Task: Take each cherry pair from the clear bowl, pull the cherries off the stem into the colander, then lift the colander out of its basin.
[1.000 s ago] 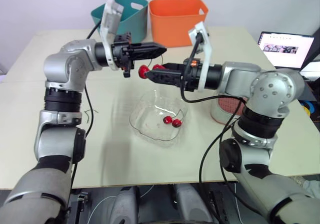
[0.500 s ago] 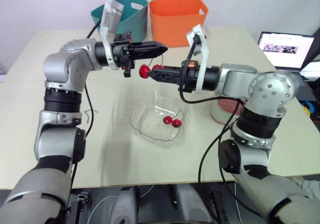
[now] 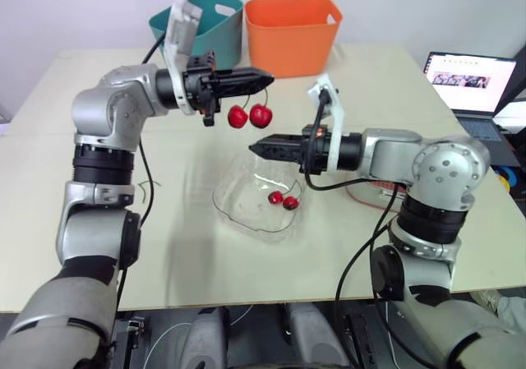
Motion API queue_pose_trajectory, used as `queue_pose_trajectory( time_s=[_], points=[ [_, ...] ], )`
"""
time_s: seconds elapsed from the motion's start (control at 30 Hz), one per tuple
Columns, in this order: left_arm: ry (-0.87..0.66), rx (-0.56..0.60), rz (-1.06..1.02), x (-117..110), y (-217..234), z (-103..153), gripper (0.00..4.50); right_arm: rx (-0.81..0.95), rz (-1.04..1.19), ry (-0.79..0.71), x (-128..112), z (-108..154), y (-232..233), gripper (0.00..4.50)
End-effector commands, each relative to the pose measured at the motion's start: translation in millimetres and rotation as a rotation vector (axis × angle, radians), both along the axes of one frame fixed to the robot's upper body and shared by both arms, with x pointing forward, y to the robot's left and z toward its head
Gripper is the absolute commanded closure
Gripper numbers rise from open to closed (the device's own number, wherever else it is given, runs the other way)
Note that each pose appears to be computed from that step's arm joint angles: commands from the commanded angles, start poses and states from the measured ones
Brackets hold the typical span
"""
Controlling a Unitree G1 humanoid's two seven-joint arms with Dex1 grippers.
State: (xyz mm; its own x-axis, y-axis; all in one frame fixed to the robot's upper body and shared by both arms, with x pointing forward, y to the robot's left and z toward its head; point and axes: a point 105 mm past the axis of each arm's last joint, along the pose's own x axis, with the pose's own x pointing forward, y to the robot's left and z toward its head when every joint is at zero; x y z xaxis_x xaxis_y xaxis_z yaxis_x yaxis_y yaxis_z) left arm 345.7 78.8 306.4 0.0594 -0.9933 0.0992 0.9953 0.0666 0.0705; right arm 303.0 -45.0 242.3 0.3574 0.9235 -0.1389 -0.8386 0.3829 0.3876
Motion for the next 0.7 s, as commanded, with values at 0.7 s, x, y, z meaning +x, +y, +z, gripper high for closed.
queue_pose_trajectory(
  time_s=[0.7],
  points=[
    [-0.059,-0.022,-0.033,-9.4,-4.6,14.6,4.5,0.145,-0.018,-0.075,9.3,39.5,9.2,1.21]
  ],
)
